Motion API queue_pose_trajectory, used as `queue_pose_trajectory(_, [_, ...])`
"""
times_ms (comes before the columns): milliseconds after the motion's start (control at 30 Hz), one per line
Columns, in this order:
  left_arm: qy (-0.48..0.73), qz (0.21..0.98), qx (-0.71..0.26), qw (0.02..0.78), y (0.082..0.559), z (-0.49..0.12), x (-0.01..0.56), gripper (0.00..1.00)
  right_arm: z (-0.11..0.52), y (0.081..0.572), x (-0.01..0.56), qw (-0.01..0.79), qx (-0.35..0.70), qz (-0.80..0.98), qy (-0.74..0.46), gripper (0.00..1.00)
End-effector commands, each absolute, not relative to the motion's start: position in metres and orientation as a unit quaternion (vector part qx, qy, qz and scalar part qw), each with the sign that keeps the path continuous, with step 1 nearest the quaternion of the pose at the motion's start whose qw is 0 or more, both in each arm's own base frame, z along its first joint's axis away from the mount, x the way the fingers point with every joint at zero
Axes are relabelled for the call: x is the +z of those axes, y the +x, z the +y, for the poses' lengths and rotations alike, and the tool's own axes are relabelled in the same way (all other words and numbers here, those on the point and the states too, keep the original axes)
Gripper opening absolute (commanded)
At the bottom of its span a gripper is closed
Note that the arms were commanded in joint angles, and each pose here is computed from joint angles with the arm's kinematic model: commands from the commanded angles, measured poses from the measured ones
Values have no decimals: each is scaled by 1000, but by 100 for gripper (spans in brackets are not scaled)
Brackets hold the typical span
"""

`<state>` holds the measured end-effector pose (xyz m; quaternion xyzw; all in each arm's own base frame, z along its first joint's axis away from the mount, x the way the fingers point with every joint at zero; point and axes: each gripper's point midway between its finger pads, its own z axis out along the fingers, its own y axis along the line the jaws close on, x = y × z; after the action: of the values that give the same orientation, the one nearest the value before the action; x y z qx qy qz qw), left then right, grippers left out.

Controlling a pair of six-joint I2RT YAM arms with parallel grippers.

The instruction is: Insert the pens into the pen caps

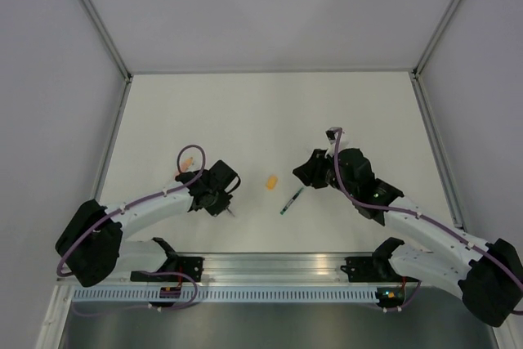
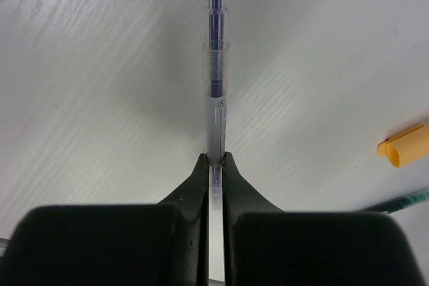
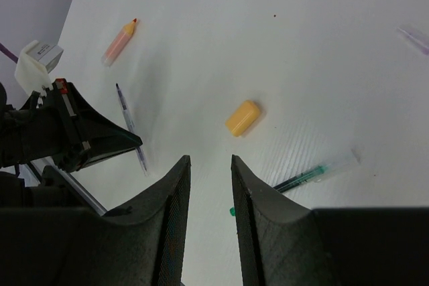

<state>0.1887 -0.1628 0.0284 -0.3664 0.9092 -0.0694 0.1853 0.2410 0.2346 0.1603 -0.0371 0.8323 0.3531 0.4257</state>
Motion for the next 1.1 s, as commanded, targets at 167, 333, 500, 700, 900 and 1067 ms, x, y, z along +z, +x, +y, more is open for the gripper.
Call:
queue_pose_trajectory(167, [-178, 940, -121, 266, 212, -177, 46, 2, 262, 233, 182, 434, 431, 786, -90, 45])
queue_pose_trajectory(333, [-83, 910, -260, 313, 215, -215, 68, 2, 276, 229, 226, 451, 486, 741, -105, 73])
queue_pose_trajectory(500, [-3, 851, -385, 358, 201, -241, 112, 2, 297, 239, 231, 446, 484, 739, -141, 85])
queue_pose_trajectory(700, [45, 805, -453, 381, 187, -251, 147, 2, 327, 249, 223, 437, 469, 745, -181, 81])
queue_pose_trajectory(900, [66, 787, -484, 377, 178, -258, 155, 2, 356, 250, 210, 427, 446, 761, -200, 78])
queue_pose_trajectory(1067, [68, 785, -489, 373, 176, -259, 155, 2, 370, 245, 195, 413, 438, 770, -211, 72])
